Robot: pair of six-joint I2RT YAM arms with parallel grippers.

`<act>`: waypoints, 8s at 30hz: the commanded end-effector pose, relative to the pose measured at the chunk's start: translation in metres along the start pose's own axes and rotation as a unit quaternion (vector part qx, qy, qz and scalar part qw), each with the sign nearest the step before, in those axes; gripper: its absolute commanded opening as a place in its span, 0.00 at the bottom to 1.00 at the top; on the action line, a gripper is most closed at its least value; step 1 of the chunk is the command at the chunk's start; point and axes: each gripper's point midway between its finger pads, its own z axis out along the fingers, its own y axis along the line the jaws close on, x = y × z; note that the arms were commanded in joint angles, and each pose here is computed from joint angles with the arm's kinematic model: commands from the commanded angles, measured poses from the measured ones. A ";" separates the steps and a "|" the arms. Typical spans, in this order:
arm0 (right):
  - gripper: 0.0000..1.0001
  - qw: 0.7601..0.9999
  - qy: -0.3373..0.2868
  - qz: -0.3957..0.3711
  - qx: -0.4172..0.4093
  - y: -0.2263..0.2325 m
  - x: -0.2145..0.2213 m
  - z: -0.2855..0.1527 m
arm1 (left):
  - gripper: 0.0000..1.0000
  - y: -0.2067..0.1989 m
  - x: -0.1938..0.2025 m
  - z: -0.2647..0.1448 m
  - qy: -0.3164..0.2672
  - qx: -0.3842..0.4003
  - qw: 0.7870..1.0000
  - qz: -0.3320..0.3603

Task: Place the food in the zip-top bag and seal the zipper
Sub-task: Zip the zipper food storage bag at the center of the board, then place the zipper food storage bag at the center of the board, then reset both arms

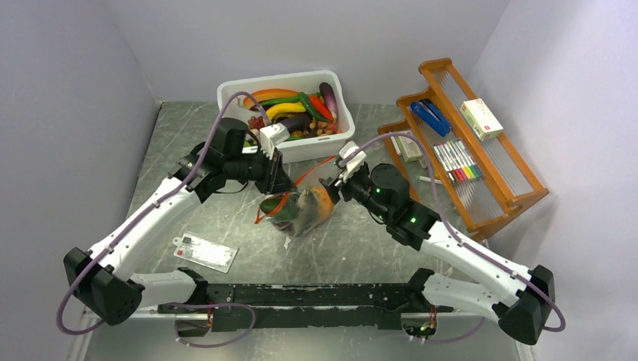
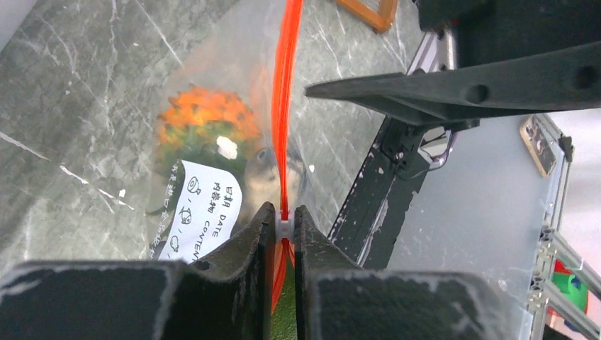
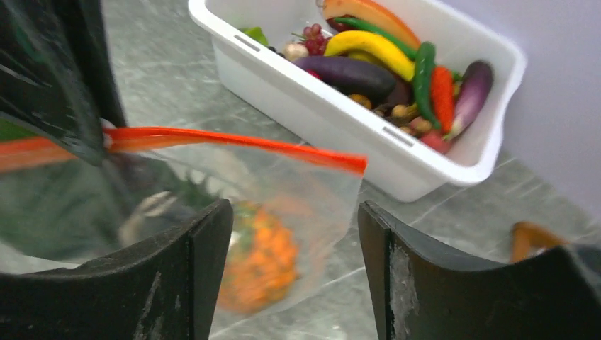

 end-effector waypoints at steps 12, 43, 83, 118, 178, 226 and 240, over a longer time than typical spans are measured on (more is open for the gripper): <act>0.94 0.957 0.007 0.286 -0.049 0.072 -0.018 -0.019 | 0.07 0.024 -0.057 0.023 -0.060 -0.060 0.988 -0.131; 0.49 0.887 0.157 0.367 0.234 0.058 0.052 0.027 | 0.07 0.027 -0.079 0.024 -0.128 -0.068 0.971 -0.188; 0.00 0.945 0.020 0.294 0.143 -0.051 -0.093 -0.016 | 0.07 0.030 -0.107 0.027 -0.164 -0.065 0.971 -0.164; 0.79 0.940 0.052 -0.177 -0.288 0.046 -0.060 -0.022 | 0.07 -0.034 -0.051 0.015 -0.031 0.142 0.978 0.147; 0.00 0.991 0.035 -0.017 -0.126 -0.069 0.016 0.019 | 0.07 -0.020 0.050 -0.029 0.044 0.052 0.988 0.139; 1.00 0.927 0.063 0.304 0.210 -0.117 0.015 -0.079 | 0.85 -0.029 0.028 -0.014 -0.059 0.025 0.973 0.221; 1.00 0.868 0.049 0.374 0.322 -0.143 0.001 -0.117 | 0.99 0.039 -0.077 -0.119 -0.310 -0.326 0.893 0.008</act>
